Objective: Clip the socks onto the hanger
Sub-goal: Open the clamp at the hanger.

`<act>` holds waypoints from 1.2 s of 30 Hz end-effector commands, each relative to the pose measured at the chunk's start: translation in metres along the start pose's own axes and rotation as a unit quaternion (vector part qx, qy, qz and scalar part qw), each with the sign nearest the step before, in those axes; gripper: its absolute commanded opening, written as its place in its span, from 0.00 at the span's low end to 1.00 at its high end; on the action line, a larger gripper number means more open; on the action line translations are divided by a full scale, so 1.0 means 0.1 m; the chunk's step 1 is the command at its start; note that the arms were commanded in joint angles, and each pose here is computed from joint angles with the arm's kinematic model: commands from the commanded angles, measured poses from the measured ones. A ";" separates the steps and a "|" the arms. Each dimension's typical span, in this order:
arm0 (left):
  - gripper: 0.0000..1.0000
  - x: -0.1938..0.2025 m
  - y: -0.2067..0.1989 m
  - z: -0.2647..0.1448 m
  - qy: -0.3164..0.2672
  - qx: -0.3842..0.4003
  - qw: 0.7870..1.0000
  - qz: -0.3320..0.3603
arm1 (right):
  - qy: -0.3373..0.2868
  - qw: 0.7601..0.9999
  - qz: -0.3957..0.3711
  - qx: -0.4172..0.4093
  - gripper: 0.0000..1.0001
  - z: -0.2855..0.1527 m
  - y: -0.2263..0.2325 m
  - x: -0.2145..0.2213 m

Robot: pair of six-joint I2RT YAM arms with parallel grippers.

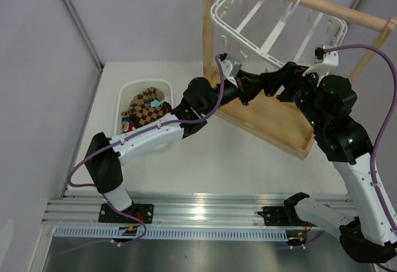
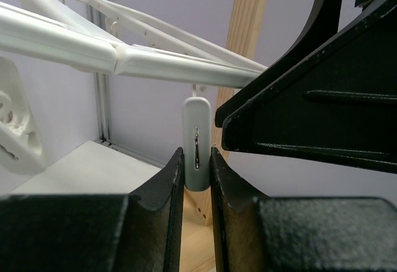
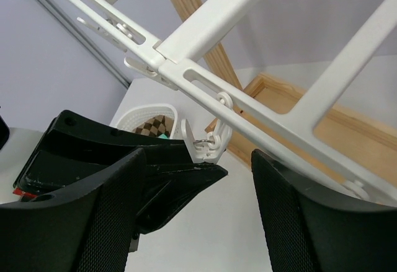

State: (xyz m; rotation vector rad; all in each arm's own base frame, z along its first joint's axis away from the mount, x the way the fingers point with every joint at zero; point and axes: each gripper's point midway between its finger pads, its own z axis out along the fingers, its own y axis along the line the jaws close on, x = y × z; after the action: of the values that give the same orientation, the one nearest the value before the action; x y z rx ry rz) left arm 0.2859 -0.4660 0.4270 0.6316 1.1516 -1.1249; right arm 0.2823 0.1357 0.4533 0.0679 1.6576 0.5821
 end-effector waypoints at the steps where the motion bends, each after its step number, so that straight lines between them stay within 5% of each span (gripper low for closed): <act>1: 0.01 -0.51 -0.37 -0.11 -0.048 0.065 0.997 -0.005 | -0.054 0.998 0.014 0.004 0.72 0.03 -0.01 -0.25; 27: 0.01 -0.44 -0.51 -0.04 -0.035 0.072 0.996 0.039 | -0.102 0.993 0.056 0.026 0.60 0.18 -0.03 -0.38; 36: 0.01 -0.40 -0.53 -0.06 -0.028 0.073 0.996 0.040 | -0.101 0.993 0.050 0.031 0.42 0.19 -0.05 -0.36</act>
State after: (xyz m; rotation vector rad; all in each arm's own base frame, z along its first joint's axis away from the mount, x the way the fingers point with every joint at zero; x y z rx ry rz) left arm 0.2798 -0.4681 0.4314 0.6696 1.1143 -1.0737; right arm 0.2988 0.1392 0.4536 0.1874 1.6035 0.6228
